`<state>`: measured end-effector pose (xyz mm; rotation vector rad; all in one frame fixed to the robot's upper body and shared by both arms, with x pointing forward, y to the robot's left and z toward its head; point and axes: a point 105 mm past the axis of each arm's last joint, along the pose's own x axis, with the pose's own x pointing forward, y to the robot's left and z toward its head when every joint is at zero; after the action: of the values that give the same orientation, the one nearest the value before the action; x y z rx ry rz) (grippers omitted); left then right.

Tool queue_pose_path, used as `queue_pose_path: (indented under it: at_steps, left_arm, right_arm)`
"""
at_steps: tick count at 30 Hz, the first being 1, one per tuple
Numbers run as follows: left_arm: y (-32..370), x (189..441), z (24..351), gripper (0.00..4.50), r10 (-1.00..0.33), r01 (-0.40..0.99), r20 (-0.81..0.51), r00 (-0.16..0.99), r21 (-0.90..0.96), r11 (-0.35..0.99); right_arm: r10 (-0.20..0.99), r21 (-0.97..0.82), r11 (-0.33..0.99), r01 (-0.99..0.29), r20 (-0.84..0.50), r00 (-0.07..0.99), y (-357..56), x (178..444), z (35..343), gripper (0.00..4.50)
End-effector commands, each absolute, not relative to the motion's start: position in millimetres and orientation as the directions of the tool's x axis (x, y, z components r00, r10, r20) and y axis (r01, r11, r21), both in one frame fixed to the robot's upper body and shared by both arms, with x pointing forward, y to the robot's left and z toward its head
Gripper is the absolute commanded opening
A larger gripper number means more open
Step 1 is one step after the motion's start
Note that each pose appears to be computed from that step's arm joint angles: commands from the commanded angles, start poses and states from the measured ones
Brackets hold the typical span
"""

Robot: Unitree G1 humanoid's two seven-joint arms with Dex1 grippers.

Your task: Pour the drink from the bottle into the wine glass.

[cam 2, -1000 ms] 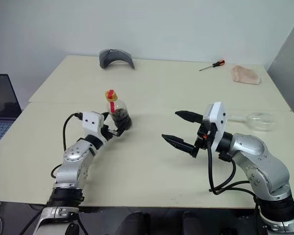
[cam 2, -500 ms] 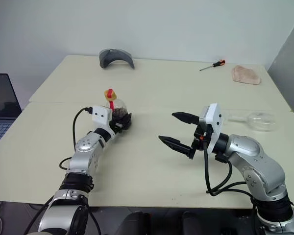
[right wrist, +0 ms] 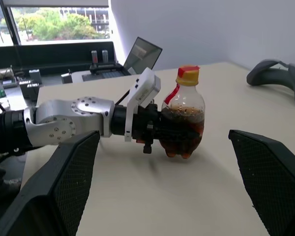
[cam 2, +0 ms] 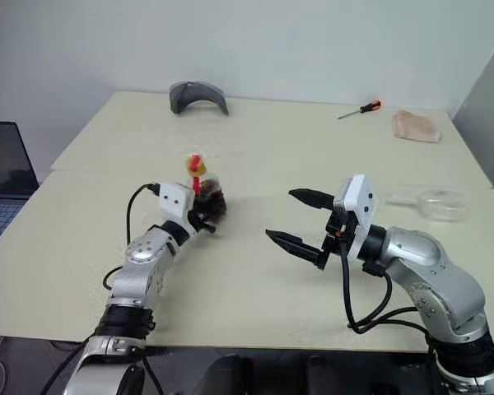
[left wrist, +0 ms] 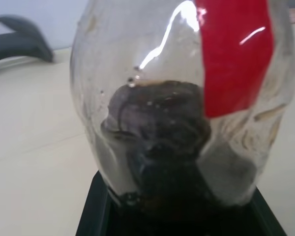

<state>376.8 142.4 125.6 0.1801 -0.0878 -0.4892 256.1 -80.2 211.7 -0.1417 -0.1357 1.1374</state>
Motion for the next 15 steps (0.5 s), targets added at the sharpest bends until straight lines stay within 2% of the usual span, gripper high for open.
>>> queue_pose_path:
  at_steps: [1, 7, 15]
  left_arm:
    - [105, 359, 144, 1.06, -0.628, 0.597, 0.068, 0.775, 0.242, 0.764]
    - [58, 335, 135, 0.98, -0.814, 0.789, -0.026, 0.581, 0.263, 0.555]
    - [31, 323, 132, 0.95, -0.891, 0.863, -0.064, 0.45, 0.288, 0.415]
  right_arm:
    - [0.908, -0.2, 0.418, -0.886, 0.061, 0.414, -82, 248, 227, 4.5]
    - [0.896, -0.186, 0.442, -0.878, 0.056, 0.44, -75, 253, 233, 4.5]
    - [0.875, -0.16, 0.484, -0.86, 0.065, 0.481, -64, 269, 231, 4.5]
